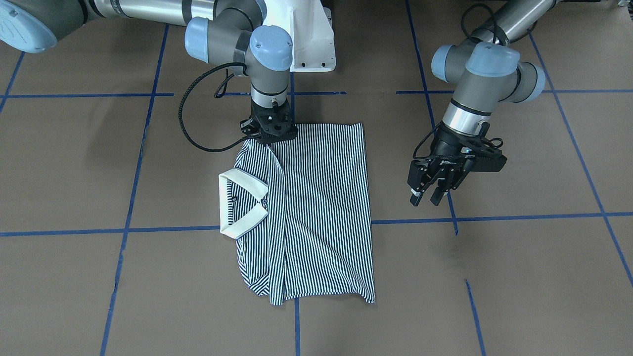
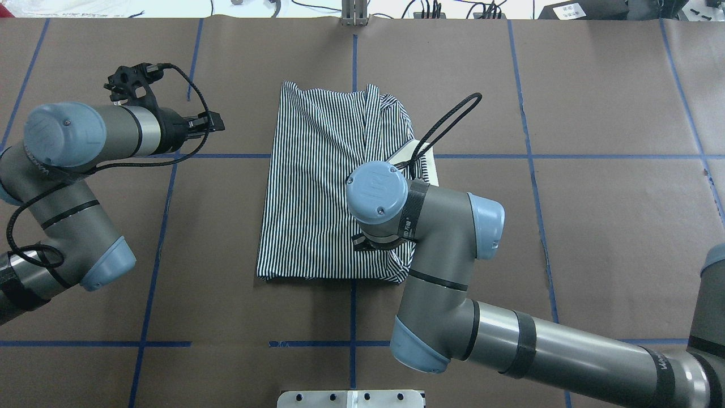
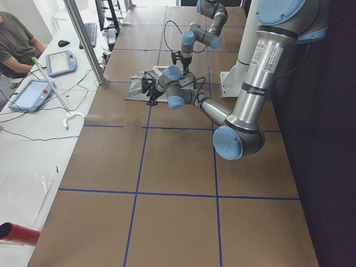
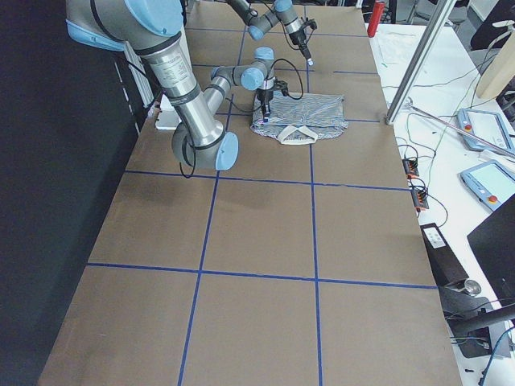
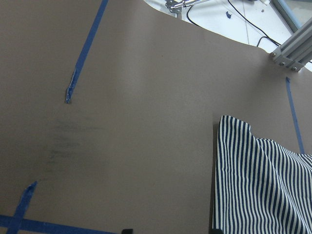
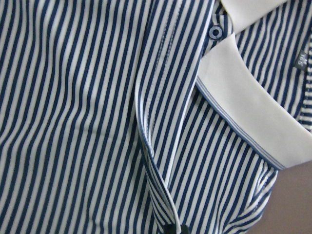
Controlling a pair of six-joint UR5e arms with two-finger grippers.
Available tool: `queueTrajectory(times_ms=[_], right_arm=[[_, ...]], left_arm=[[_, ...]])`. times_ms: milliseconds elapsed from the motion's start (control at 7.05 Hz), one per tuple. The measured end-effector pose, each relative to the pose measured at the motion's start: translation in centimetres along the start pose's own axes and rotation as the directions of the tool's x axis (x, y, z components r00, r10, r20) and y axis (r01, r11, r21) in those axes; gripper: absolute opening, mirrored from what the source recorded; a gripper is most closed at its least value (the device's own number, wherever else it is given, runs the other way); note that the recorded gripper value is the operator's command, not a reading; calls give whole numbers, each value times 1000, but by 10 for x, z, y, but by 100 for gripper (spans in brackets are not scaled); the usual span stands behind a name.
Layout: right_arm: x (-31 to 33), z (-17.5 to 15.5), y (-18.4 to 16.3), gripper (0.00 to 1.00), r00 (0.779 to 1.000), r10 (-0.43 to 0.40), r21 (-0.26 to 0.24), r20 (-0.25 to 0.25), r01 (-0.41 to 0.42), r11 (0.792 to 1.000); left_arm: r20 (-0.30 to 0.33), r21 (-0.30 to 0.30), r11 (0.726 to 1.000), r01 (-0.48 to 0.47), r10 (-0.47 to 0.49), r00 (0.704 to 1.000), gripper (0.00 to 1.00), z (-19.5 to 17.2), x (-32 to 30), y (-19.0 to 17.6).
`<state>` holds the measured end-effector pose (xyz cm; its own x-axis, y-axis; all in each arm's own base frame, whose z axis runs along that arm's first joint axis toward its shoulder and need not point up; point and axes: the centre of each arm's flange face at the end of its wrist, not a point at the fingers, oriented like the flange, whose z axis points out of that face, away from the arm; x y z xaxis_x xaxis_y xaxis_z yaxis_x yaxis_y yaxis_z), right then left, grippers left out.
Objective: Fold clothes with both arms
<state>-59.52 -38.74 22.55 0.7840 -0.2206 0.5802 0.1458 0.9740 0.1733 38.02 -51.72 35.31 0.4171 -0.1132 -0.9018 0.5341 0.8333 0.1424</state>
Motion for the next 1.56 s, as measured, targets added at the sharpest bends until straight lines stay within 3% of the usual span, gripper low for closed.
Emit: queueTrajectory(times_ms=[284,710,993,1135,1561], right_arm=[[19,4,13,13,1000,9,-6,-2,-9,1000],[34,10,35,65,1000,2,-16,-4,-2,1000],[34,12,37,81,1000,1,-20,-9,-1,1000],[36,12,34,100,1000,5,-19,-12,-5,1000],[39,14,-4,100,999,37,-1,-37,-38,999]], left_arm=[[-3,1,1000,1,-1,1000,61,-1,1,0],[-4,3,1000,1,-1,1000,61,-2,3,-1],[-5,3,1000,14,-14,1000,61,-2,4,-1],[-6,4,1000,20,-20,1000,61,-2,5,-1],[-9,1,999,40,-40,999,61,-2,7,2]])
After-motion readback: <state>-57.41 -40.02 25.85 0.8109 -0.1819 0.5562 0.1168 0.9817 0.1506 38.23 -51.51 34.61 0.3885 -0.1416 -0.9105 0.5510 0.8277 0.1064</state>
